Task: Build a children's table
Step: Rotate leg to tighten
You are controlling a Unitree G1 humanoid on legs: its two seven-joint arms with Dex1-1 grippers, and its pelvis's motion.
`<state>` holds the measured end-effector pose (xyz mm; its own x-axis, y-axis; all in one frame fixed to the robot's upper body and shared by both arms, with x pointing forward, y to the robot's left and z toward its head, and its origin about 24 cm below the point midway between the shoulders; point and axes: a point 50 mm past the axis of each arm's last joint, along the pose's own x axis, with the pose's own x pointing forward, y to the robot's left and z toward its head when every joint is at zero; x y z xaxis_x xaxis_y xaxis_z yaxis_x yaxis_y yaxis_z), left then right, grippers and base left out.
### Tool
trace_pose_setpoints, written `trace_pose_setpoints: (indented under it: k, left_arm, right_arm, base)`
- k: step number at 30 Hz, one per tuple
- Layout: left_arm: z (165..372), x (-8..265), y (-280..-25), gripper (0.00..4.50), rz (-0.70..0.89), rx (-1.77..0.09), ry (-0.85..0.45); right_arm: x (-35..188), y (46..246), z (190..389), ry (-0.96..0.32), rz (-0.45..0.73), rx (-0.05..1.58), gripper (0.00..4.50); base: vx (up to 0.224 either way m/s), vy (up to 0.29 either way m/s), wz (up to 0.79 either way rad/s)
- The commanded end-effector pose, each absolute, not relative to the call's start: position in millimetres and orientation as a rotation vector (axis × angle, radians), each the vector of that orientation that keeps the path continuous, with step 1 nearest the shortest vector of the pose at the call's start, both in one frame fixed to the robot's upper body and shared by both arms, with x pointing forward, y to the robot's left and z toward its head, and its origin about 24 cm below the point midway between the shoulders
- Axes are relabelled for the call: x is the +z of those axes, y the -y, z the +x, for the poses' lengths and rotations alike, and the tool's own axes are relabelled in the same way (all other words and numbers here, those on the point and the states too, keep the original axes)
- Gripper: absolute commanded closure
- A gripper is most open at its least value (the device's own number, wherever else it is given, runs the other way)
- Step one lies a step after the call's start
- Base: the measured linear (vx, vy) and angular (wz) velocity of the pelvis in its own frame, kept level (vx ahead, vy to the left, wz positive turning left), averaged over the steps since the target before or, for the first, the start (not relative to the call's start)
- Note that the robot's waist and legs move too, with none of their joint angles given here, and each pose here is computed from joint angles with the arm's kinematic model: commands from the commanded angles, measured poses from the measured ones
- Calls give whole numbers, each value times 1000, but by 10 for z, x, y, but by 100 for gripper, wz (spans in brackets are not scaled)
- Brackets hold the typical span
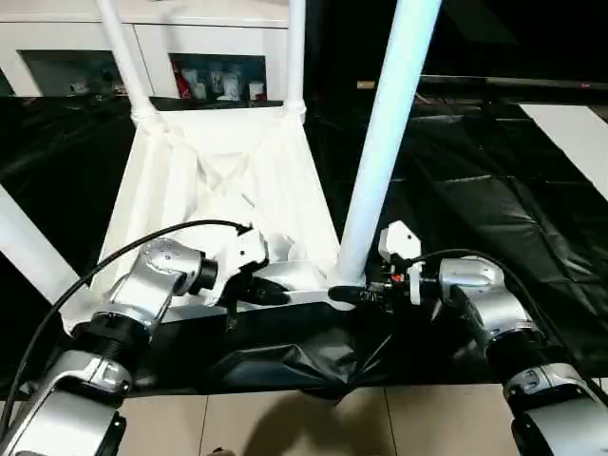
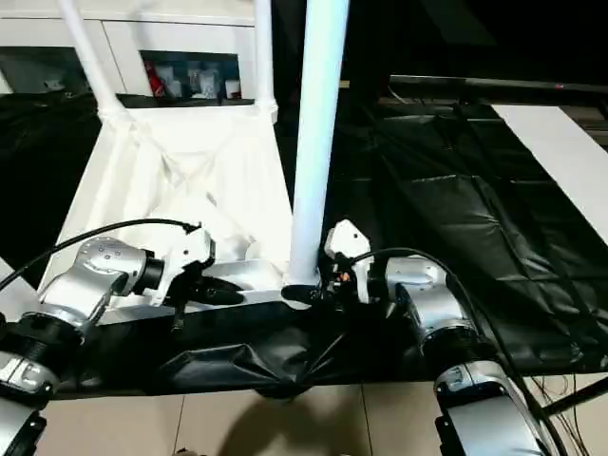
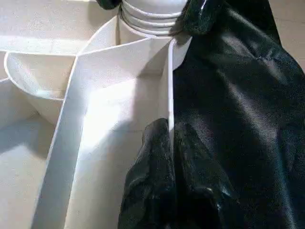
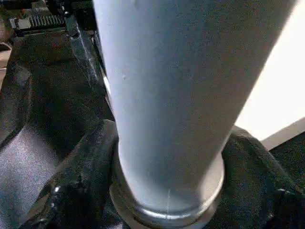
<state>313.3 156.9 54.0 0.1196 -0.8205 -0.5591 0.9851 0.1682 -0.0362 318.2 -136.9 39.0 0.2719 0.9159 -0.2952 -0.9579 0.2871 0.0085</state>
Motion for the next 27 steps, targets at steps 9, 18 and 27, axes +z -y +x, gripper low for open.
trace_pose_setpoints:
  k: [9,18,27]
  left_arm:
    - [3111,331,-1518,450,340,-1288,-603]
    - [3411,222,-1156,450,293,-914,-596]
    - [3473,272,-1018,450,331,-897,-571]
  right_arm:
    - [268,1383,3300,-282,-93,987,185]
    - [91,988,3427,-337,97,537,185]
    - [260,697,3500,-268,60,613,130]
  base:
    - [0,0,0]
    - [0,0,0]
    - [0,0,0]
